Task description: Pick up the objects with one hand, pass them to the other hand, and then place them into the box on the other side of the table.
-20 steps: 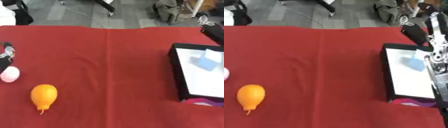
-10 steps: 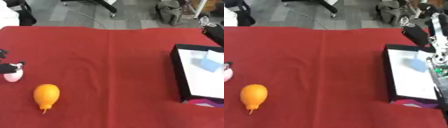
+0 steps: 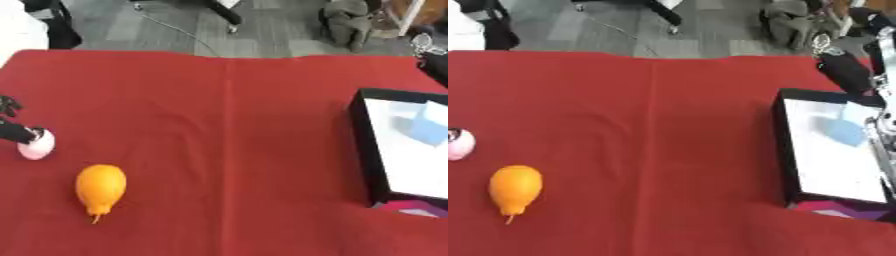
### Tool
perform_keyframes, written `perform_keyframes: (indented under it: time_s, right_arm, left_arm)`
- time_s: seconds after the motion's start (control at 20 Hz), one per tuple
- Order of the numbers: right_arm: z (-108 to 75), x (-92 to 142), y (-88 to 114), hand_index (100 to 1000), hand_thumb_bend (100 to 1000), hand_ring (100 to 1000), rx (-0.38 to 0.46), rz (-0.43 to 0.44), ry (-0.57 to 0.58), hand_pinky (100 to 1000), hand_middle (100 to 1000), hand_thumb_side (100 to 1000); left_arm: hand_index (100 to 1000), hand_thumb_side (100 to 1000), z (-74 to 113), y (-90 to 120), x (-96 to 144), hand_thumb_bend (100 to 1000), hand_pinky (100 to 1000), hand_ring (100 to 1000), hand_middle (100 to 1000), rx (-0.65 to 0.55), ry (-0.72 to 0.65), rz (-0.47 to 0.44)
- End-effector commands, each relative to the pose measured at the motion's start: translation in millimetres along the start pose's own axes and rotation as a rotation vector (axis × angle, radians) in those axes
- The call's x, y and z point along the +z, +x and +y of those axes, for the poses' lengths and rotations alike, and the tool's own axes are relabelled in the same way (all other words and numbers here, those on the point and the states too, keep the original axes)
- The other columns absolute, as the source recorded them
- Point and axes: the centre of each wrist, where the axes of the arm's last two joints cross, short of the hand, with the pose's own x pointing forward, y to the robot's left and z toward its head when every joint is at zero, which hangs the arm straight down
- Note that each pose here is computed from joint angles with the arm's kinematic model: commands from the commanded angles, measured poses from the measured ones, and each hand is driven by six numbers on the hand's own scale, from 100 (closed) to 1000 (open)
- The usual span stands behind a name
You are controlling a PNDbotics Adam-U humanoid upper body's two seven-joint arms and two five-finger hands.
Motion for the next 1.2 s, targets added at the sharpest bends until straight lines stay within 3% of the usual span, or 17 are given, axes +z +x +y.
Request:
perform_keyframes:
  time_s: [0.05,0.2,0.3,0.35,0.5,0.7,0.8,1.2]
  right_arm:
    - [-5.5,-2,6,880,100,950,0.000,-0.027,-0.021,888,859,580]
    - [-4.9,-1,7,878,100,948,-0.006,-0.031,-0.019,888,856,577]
    - [-5.1,-1,8,878,100,947,-0.006,-0.032,-0.019,888,854,577]
    - [-5.2,-1,7,878,100,947,-0.005,-0.031,-0.019,888,854,577]
    - [-5.2,-1,6,876,100,944,-0.001,-0.027,-0.017,887,852,578]
    - [-5.4,-1,5,875,100,943,0.006,-0.024,-0.016,887,850,578]
    - [-5.5,-1,5,874,100,940,0.006,-0.023,-0.016,887,847,577]
    - [-4.6,0,8,872,100,937,-0.010,-0.035,-0.015,886,844,586]
  left_arm:
    - [886,100,14.0,-4,-6,211,906,867,786,0.002,-0.013,0.037]
    - [894,144,11.0,-2,-14,261,921,874,783,0.008,-0.034,0.047]
    - [890,293,12.3,0,-14,390,931,877,777,0.022,-0.050,0.022]
    - [880,331,15.0,1,-12,413,933,876,772,0.028,-0.053,0.005]
    - [873,388,29.6,5,-4,402,936,873,765,0.066,-0.051,-0.057]
    - [876,386,49.1,5,6,416,942,881,772,0.064,-0.039,-0.087]
    - [882,394,52.8,3,8,487,951,892,781,0.030,-0.061,-0.086]
    - [895,327,48.3,-6,-1,517,1000,930,789,-0.154,-0.208,-0.015]
